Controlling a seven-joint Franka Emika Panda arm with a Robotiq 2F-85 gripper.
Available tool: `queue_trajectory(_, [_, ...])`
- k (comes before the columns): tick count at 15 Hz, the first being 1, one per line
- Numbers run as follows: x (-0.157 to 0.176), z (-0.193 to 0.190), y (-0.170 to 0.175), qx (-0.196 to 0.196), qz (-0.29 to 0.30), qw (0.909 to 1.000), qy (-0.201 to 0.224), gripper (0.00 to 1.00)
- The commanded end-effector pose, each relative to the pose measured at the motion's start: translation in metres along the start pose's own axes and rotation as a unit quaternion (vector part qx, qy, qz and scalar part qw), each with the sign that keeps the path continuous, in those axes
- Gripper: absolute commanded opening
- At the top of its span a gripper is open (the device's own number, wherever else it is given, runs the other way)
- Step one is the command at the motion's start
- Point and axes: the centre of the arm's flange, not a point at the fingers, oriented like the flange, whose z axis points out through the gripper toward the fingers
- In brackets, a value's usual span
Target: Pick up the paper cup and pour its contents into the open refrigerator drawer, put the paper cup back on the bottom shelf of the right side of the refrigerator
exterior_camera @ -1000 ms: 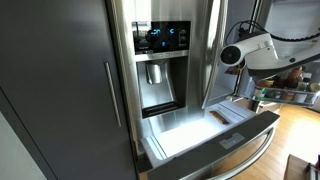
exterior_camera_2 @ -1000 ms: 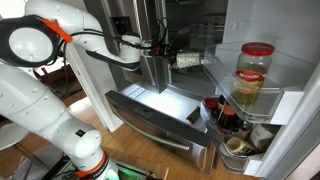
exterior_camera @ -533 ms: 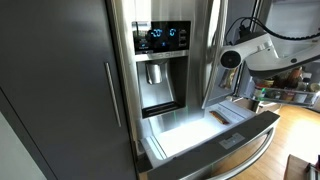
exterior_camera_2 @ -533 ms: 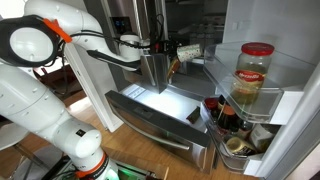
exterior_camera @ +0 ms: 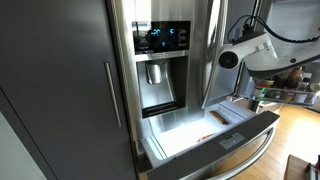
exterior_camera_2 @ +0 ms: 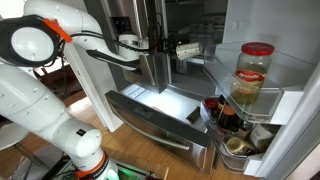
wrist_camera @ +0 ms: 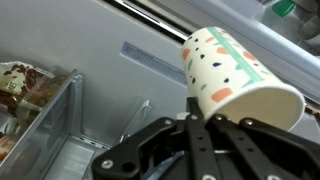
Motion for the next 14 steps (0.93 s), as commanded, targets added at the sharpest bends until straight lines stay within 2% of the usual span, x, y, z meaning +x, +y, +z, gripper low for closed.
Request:
queue_trajectory(1, [0.007,0.002,-0.002,0.051,0.065,0.9965,0.012,0.01])
queue_trajectory(5, [0.014,0.007,0.0,0.123,0.144,0.9813,0.035,0.01])
queue_trajectory(8, [0.017,0.015,-0.007,0.178,0.194,0.9632,0.055,0.01])
queue_trajectory(9, [0.006,0.003,-0.01,0.144,0.162,0.9751,0.047,0.03])
queue_trajectory(11, [0.006,0.005,-0.01,0.16,0.179,0.9692,0.054,0.03])
queue_trajectory(14, [0.005,0.006,-0.011,0.164,0.184,0.9676,0.053,0.03])
